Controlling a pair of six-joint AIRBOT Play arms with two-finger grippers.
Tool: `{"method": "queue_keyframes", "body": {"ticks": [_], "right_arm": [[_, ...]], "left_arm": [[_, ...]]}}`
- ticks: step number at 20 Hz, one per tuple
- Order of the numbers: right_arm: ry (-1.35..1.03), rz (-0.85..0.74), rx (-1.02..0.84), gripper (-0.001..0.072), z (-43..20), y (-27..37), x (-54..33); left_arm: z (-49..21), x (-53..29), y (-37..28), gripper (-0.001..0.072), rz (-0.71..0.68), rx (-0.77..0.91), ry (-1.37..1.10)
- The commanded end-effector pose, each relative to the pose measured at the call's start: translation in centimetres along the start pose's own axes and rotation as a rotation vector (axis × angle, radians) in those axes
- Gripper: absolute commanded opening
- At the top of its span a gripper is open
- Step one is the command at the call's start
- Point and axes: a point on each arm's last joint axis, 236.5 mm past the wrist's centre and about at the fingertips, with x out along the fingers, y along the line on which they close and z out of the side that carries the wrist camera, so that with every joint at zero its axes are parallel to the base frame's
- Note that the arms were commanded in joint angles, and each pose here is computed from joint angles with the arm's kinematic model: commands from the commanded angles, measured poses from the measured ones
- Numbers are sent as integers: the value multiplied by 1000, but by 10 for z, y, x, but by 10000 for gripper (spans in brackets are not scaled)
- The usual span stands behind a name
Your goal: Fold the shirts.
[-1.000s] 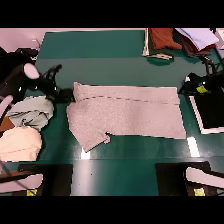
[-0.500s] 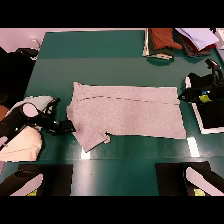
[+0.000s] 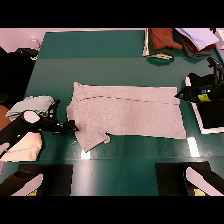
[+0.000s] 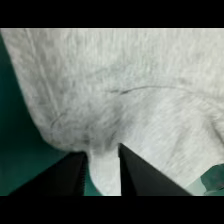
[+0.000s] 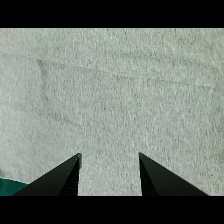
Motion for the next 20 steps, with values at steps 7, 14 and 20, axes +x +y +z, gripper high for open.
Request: {"method": "queue_keyframes", "body": {"ticks": [7,14,20], "right_arm": [[191,-209,140,408,-72,-87,-14],[427,-180,574,506,-206,-148,19],[366,-85,441,400,-164,-119,63]], "left_arm": [[23,-35,-28,19,-16,188,-80],[24,-50,-37,18,-22,230,-113],[23,-49,-37,19,-23,229,-108]]}}
